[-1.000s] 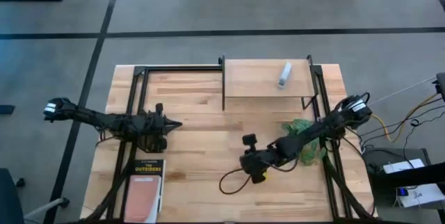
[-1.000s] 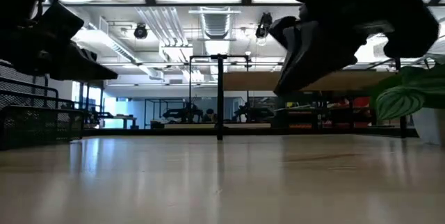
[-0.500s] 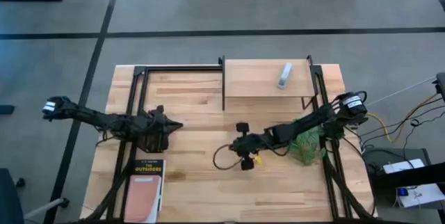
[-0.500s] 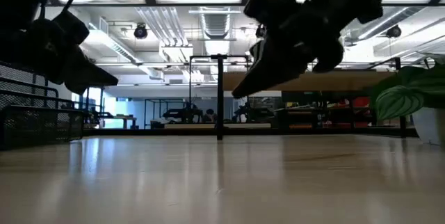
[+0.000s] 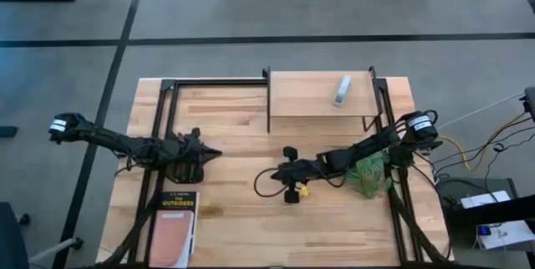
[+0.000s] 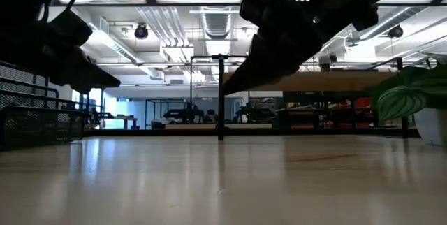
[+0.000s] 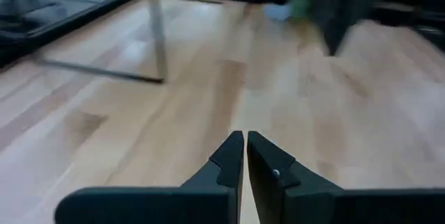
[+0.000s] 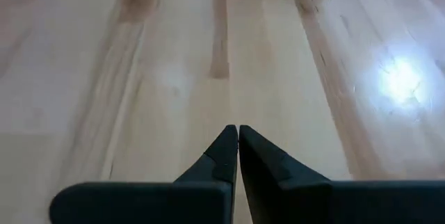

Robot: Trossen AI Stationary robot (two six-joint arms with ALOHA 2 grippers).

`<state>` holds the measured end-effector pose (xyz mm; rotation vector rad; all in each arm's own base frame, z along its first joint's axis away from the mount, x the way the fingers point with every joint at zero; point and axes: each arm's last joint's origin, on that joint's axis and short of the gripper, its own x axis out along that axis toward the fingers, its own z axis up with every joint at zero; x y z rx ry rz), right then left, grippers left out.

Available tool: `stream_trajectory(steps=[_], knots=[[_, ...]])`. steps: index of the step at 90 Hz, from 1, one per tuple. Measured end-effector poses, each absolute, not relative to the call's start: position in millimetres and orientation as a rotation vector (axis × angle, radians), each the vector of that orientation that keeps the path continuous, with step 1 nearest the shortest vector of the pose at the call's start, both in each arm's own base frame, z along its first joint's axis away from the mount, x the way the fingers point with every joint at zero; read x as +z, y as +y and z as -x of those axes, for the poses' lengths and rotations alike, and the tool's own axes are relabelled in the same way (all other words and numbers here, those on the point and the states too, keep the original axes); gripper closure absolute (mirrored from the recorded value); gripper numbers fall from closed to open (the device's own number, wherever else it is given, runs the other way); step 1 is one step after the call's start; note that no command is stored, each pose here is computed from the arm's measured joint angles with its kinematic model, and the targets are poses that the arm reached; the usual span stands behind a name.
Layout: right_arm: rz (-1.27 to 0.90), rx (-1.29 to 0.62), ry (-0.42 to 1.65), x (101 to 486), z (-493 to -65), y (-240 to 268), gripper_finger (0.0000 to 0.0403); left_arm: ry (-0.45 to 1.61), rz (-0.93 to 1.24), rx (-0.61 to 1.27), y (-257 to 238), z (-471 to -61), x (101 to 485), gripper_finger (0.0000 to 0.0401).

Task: Stock shelves
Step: Put the white vase plant under the shelf

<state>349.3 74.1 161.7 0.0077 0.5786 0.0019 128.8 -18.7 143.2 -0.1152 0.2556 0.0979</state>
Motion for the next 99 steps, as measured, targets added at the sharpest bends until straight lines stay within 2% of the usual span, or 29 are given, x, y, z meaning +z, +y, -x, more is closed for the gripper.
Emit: stream_trajectory(steps=[21,30,62,78,88,99], knots=[[-0.094,-0.023,0.575,162,-350,74,0.0403,0.157,0.131,-0.074,-24,-132,154,0.0397],[-0.112,-0.029,0.575,162,-349,74,0.0403,0.171,0.146,-0.130,-26,-133,153,0.0397],[-0.150,-0.028,0.520,167,-353,75,0.0403,0.300,0.240,-0.138,-28,-136,139,0.0397],[-0.117,-0.015,0.497,175,-357,76,0.0403,0.358,0.287,-0.320,-35,-143,144,0.0397],[-0.071,-0.012,0.547,183,-358,76,0.0403,0.349,0.281,-0.450,-40,-152,159,0.0397],[-0.067,-0.080,0.691,208,-356,76,0.0403,0.316,0.259,-0.472,-43,-162,174,0.0397]])
